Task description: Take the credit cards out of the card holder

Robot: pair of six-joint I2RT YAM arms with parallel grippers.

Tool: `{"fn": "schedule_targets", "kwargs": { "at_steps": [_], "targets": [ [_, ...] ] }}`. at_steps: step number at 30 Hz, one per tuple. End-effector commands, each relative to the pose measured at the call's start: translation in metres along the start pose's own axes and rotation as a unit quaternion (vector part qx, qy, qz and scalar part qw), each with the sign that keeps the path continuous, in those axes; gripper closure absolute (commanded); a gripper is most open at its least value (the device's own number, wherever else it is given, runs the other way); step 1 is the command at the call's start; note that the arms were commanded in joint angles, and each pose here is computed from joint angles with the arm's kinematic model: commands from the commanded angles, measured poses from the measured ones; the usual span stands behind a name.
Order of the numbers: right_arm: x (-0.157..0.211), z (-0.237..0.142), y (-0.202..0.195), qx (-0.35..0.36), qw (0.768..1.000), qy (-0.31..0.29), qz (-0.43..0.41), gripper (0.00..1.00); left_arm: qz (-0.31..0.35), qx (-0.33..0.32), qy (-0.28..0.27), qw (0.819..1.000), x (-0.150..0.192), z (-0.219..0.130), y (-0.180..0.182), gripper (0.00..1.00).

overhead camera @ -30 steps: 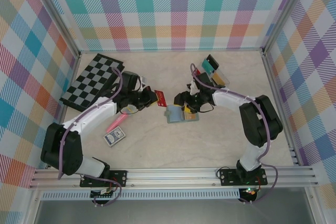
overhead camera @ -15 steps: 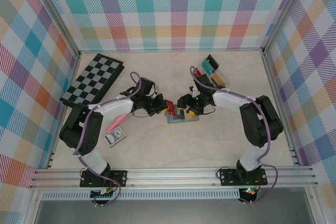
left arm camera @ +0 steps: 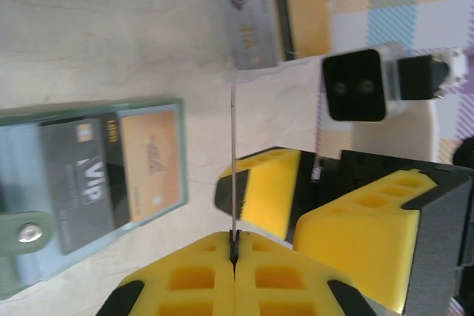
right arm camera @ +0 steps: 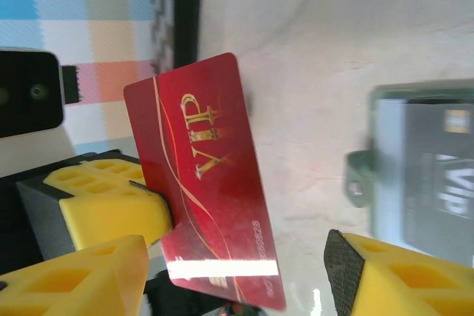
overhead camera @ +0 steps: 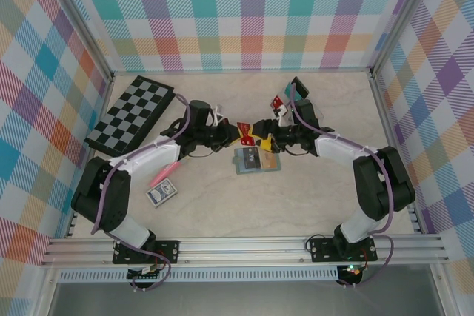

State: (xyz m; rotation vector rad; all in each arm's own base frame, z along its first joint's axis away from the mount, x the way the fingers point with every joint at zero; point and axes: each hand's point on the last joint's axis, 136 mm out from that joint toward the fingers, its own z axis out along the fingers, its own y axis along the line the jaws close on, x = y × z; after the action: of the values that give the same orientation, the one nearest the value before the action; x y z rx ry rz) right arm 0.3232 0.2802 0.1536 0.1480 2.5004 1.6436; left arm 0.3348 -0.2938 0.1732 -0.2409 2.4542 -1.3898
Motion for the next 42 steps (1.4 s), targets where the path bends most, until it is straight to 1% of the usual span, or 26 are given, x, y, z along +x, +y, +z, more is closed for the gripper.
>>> {"fn": "schedule_targets", "kwargs": {
  "at_steps": [1, 4, 8, 14, 16, 18, 21, 24, 25, 27, 29, 30, 32, 35, 38, 40, 42],
  "targets": [
    [0.003, -0.006, 0.036, -0.072, 0.997, 0.018, -0.014, 0.37, -0.007, 0.051, -0.008, 0.999, -0.004, -0.011, -0.021, 1.0],
    [0.004, -0.008, 0.044, -0.091, 0.996, 0.021, -0.013, 0.43, -0.012, 0.065, -0.014, 0.998, -0.006, -0.017, -0.027, 1.0],
    [0.004, -0.012, 0.048, -0.095, 0.995, 0.015, -0.016, 0.53, -0.014, 0.063, -0.024, 0.998, -0.009, -0.025, -0.027, 1.0],
    [0.002, -0.015, 0.052, -0.092, 0.996, 0.004, -0.018, 0.75, -0.02, 0.058, -0.026, 0.998, -0.007, -0.03, -0.023, 1.0],
    [0.001, -0.016, 0.055, -0.091, 0.996, 0.002, -0.022, 0.85, -0.024, 0.057, -0.023, 0.998, -0.005, -0.03, -0.021, 0.98],
    [0.0, -0.016, 0.055, -0.085, 0.996, 0.0, -0.027, 0.91, -0.026, 0.053, -0.021, 0.998, -0.003, -0.03, -0.019, 0.92],
    [-0.001, -0.017, 0.053, -0.069, 0.997, -0.004, -0.037, 0.99, -0.029, 0.021, -0.026, 0.999, -0.003, -0.034, -0.009, 0.75],
    [-0.004, -0.02, 0.047, -0.03, 0.998, -0.012, -0.06, 1.0, -0.02, -0.04, -0.042, 0.998, -0.005, -0.042, 0.009, 0.53],
    [-0.007, -0.022, 0.045, -0.007, 0.997, -0.017, -0.074, 1.0, -0.013, -0.063, -0.05, 0.997, -0.006, -0.046, 0.014, 0.45],
    [-0.013, -0.028, 0.038, 0.047, 0.992, -0.034, -0.112, 1.0, -0.002, -0.108, -0.062, 0.992, -0.009, -0.055, 0.027, 0.33],
    [-0.024, -0.039, 0.028, 0.116, 0.98, -0.051, -0.155, 1.0, 0.008, -0.161, -0.066, 0.985, -0.007, -0.067, 0.044, 0.22],
    [-0.03, -0.044, 0.024, 0.146, 0.972, -0.059, -0.177, 1.0, 0.015, -0.18, -0.069, 0.981, -0.008, -0.072, 0.049, 0.19],
    [-0.046, -0.057, 0.012, 0.22, 0.948, -0.076, -0.216, 1.0, 0.033, -0.219, -0.078, 0.972, -0.009, -0.084, 0.058, 0.11],
    [-0.07, -0.074, 0.0, 0.302, 0.908, -0.091, -0.274, 1.0, 0.052, -0.263, -0.088, 0.959, -0.012, -0.099, 0.068, 0.01],
    [-0.092, -0.086, -0.004, 0.359, 0.872, -0.096, -0.318, 1.0, 0.061, -0.287, -0.092, 0.951, -0.012, -0.108, 0.075, 0.0],
    [-0.105, -0.09, -0.006, 0.377, 0.855, -0.093, -0.344, 1.0, 0.062, -0.294, -0.092, 0.949, -0.013, -0.11, 0.079, 0.0],
    [-0.118, -0.089, -0.009, 0.388, 0.844, -0.083, -0.361, 1.0, 0.061, -0.298, -0.089, 0.948, -0.012, -0.111, 0.081, 0.0]
  ]
}}
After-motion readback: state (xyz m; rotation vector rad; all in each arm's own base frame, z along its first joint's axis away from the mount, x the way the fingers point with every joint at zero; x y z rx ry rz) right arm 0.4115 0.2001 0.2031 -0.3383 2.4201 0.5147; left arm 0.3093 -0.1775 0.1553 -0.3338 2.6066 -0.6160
